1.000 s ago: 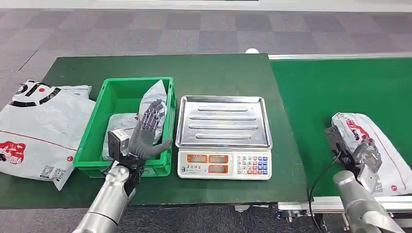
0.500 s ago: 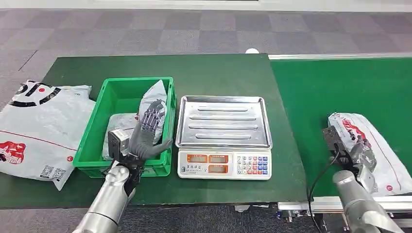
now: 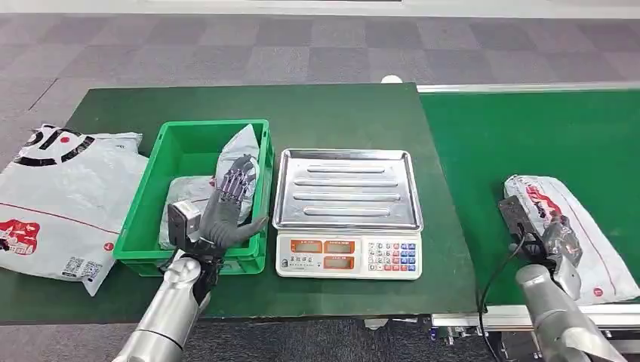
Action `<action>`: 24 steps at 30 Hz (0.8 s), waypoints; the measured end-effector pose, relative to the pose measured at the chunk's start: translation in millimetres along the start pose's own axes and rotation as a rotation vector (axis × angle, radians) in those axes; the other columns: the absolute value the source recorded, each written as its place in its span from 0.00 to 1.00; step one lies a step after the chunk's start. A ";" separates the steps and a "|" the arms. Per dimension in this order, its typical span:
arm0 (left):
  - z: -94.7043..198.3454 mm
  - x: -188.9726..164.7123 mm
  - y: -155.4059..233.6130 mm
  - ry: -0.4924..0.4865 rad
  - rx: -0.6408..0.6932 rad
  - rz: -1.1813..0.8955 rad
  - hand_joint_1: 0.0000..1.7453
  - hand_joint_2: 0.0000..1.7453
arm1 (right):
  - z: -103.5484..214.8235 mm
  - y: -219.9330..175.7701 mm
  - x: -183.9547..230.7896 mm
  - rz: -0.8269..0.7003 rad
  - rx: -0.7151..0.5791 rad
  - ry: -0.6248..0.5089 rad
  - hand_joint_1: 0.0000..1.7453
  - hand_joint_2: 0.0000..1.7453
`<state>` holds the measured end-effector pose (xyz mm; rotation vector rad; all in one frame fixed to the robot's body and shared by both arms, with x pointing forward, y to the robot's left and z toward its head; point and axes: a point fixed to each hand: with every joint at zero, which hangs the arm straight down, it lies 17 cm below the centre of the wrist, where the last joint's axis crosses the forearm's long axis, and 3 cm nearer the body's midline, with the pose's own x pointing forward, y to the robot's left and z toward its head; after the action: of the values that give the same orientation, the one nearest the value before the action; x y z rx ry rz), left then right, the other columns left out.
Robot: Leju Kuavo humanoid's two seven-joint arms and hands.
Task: Moved the parcel from conveyor to table for the left to box.
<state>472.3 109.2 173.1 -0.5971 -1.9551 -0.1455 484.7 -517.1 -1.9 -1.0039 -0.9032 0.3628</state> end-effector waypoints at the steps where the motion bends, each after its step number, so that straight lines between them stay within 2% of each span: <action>1: 0.0 -0.1 -0.1 0.000 0.000 0.000 0.00 1.00 | 0.1 1.2 0.8 -0.001 0.007 -0.003 0.00 1.00; 24: 0.3 -0.5 -1.6 0.002 -0.008 0.004 0.00 1.00 | 0.4 3.2 7.8 -0.017 0.019 -0.040 0.00 1.00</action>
<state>471.6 107.8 172.8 -0.6059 -1.9518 -0.1521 489.5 -510.1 -0.8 -0.9736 -0.9420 0.3781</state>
